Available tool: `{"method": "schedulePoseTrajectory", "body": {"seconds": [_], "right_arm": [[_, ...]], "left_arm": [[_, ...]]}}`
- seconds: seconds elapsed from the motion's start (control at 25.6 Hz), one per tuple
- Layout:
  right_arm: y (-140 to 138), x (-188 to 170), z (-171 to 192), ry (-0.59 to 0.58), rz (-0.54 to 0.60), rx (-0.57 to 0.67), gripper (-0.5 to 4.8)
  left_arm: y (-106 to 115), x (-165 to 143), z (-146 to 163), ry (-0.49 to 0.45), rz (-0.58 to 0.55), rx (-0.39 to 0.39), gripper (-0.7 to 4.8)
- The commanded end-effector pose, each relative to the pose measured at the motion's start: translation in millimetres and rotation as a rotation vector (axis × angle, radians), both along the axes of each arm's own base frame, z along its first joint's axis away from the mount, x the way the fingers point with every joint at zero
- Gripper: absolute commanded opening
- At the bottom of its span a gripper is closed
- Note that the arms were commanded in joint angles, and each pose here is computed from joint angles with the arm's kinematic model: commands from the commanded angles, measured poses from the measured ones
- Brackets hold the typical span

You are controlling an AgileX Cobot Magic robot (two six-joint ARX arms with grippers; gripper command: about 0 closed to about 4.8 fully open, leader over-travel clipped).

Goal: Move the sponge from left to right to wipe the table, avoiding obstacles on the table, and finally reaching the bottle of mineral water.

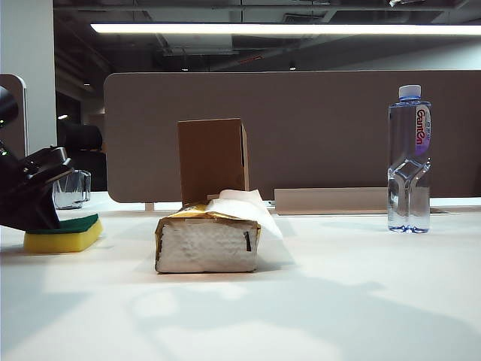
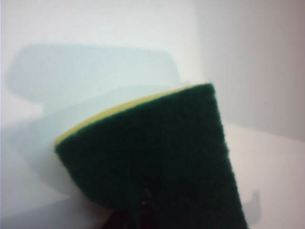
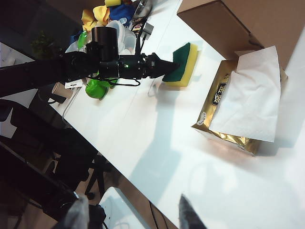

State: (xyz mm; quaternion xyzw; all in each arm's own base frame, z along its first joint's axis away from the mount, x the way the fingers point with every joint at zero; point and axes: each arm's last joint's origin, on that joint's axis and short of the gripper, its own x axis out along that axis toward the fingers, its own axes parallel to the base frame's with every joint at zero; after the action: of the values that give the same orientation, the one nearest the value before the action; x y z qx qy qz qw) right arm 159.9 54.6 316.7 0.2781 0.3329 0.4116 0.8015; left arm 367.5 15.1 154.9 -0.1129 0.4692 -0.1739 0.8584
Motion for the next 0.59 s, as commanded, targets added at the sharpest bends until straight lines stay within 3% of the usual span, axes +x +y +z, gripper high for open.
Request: {"method": "schedulePoseTrajectory", "body": {"seconds": [0.04,0.35,0.59], "right_arm": [[0,-1,3,-0.024,0.005,0.007,2.43],[0,0,3,-0.031,0.006,0.003,2.44],[0,-1,3,-0.04,0.01,-0.002,2.43]], "left_arm": [[-1,-11,-8,0.116,-0.008,0.007,-0.06],[-2,-25,-2,0.132,-0.008,0.006,-0.06],[-3,-48,-15,0.182,-0.008,0.003,-0.06]]}}
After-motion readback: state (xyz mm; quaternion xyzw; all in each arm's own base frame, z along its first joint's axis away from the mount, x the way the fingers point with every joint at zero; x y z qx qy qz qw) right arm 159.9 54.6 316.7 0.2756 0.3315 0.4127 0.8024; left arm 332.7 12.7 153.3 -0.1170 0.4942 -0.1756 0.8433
